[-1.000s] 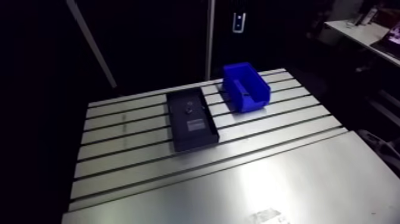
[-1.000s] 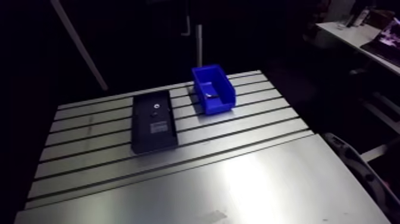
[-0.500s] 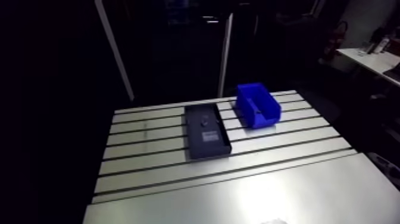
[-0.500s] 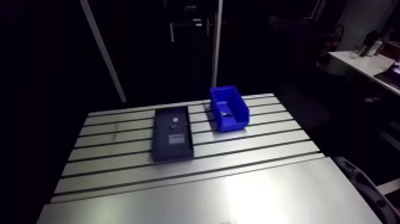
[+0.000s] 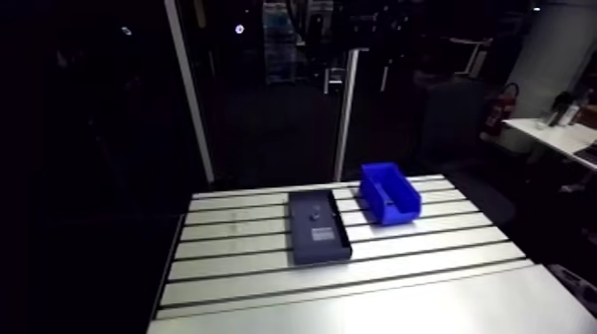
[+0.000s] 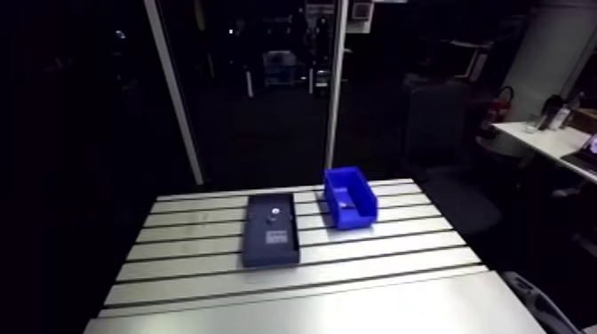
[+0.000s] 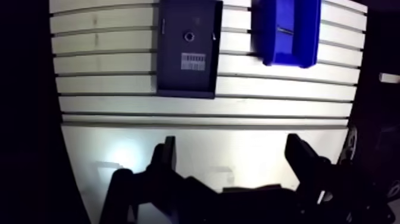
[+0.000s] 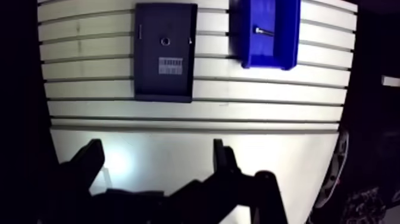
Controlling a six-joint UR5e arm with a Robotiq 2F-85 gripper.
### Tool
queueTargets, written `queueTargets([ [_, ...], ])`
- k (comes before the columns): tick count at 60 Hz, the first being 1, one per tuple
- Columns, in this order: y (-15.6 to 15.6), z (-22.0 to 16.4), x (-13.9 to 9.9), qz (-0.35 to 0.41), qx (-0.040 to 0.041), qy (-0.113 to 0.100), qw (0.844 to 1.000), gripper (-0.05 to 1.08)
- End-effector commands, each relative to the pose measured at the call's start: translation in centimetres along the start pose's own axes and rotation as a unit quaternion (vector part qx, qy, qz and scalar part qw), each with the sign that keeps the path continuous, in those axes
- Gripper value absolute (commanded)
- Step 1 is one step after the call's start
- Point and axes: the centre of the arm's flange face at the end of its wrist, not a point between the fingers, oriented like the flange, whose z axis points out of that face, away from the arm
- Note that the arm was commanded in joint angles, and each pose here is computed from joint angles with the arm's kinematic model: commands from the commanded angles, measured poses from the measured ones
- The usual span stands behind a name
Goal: Pick up the M10 bolt from the tray and put it into the blue bin.
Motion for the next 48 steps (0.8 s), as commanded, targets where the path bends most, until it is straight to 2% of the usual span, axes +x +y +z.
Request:
queueTargets([
  [1, 0.21, -0.14, -1.36, 0.025, -0.0020, 0.000, 1.000, 0.00],
  [48, 0.16, 0.55, -1.43, 0.024, -0.0011, -0.005, 1.000, 0.00],
])
